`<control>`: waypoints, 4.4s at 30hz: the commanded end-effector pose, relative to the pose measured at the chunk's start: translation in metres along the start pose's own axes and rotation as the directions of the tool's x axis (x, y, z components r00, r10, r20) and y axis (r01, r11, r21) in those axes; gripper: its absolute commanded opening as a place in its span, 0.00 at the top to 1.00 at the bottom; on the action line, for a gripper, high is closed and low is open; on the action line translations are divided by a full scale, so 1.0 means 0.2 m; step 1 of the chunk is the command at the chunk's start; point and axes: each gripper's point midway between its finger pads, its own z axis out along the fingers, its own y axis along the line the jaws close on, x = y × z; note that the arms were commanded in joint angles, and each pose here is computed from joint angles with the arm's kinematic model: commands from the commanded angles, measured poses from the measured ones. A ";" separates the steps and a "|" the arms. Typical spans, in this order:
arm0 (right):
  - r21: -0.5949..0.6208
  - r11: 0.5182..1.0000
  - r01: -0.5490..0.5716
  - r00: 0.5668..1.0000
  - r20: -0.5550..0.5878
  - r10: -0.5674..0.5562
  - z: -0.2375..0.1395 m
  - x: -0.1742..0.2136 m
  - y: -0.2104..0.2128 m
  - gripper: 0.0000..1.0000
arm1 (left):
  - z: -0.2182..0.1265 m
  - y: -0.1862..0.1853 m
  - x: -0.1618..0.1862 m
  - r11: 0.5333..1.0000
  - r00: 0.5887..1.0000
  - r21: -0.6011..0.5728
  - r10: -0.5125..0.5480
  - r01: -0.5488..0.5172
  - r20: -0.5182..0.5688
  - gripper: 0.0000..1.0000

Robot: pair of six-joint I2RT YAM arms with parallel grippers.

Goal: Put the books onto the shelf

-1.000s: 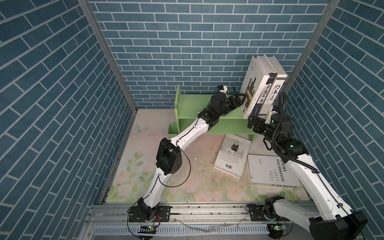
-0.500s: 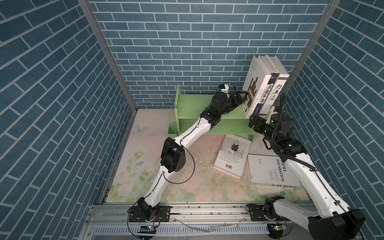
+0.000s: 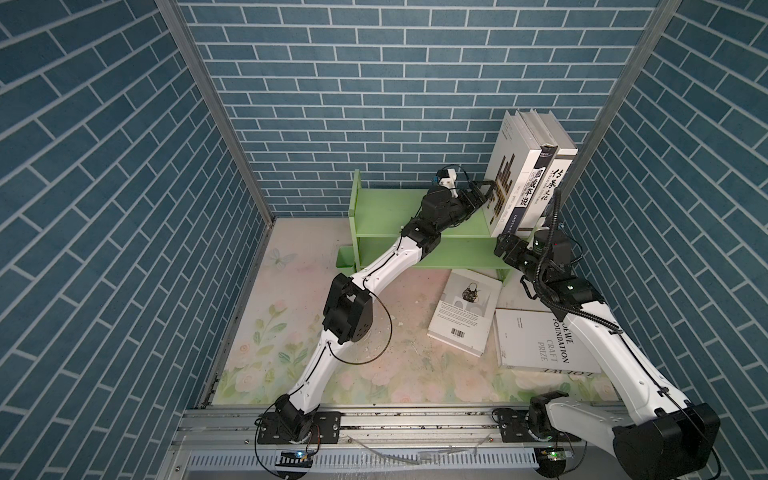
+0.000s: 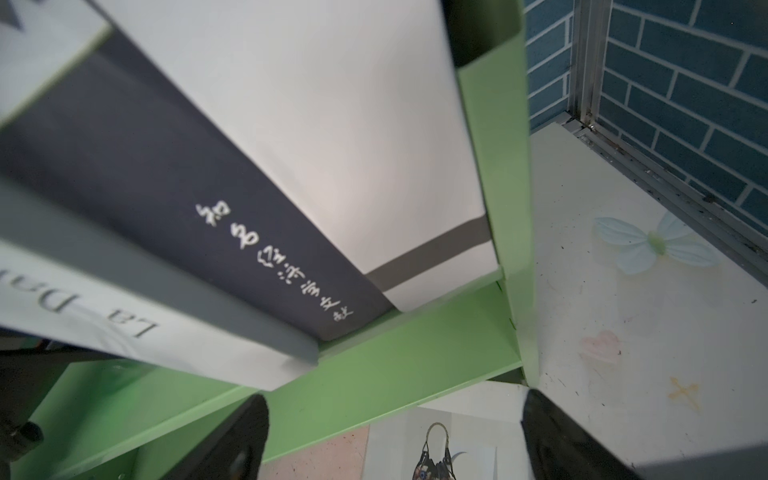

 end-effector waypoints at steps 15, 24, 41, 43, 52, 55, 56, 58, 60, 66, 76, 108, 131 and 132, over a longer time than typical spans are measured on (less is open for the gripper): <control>-0.181 0.976 -0.120 0.991 0.036 0.128 -0.01 -0.09 0.04 0.05 | -0.01 0.20 0.06 0.998 0.998 -0.051 -0.050 0.048 -0.039 0.11; -0.286 0.949 -0.136 0.991 -0.048 0.127 -0.05 -0.05 0.10 0.05 | -0.01 0.21 0.06 0.997 0.997 -0.045 -0.062 0.061 -0.038 0.11; -0.278 0.940 -0.196 0.980 -0.021 0.198 0.06 -0.09 0.08 0.06 | 0.01 0.19 0.05 0.998 0.997 -0.027 -0.058 0.057 -0.044 0.11; -0.273 0.941 -0.198 0.979 -0.017 0.201 0.08 -0.10 0.08 0.06 | 0.01 0.19 0.05 0.998 0.997 -0.028 -0.060 0.058 -0.046 0.11; -0.259 0.945 -0.200 0.978 0.005 0.208 0.11 -0.12 0.07 0.06 | 0.02 0.22 0.06 0.998 0.997 -0.036 -0.061 0.059 -0.053 0.11; -0.251 0.947 -0.200 0.978 0.004 0.208 0.11 -0.11 0.06 0.06 | 0.02 0.22 0.06 0.998 0.997 -0.038 -0.061 0.059 -0.054 0.11; -0.250 0.947 -0.200 0.978 0.007 0.208 0.11 -0.12 0.06 0.06 | 0.02 0.22 0.06 0.998 0.997 -0.037 -0.061 0.059 -0.054 0.11; -0.247 0.948 -0.201 0.978 0.008 0.209 0.11 -0.11 0.05 0.06 | 0.02 0.22 0.06 0.998 0.997 -0.039 -0.061 0.059 -0.054 0.11; -0.245 0.949 -0.199 0.978 0.013 0.209 0.09 -0.11 0.05 0.06 | 0.02 0.22 0.06 0.997 0.997 -0.040 -0.061 0.059 -0.054 0.11; -0.233 0.954 -0.188 0.979 0.030 0.200 0.05 -0.12 0.03 0.06 | 0.01 0.18 0.06 0.999 0.997 -0.033 -0.040 0.038 -0.063 0.10; -0.215 0.961 -0.171 0.981 0.054 0.187 -0.06 -0.12 0.00 0.06 | -0.06 0.10 0.05 0.999 0.998 -0.041 0.002 -0.004 -0.066 0.07; 0.120 0.931 -0.346 0.913 -0.186 0.363 -0.28 0.41 -0.38 0.10 | -0.95 0.04 0.42 0.889 0.855 -0.222 0.276 -0.401 -0.439 0.05; 0.239 0.924 -0.298 0.817 -0.436 0.377 -0.14 1.11 -0.37 0.05 | -1.50 0.80 0.88 0.734 0.696 -0.460 0.024 -0.500 -0.717 0.17; 0.245 0.923 -0.297 0.813 -0.442 0.379 -0.14 1.13 -0.37 0.06 | -1.50 0.82 0.89 0.730 0.695 -0.464 0.021 -0.502 -0.718 0.18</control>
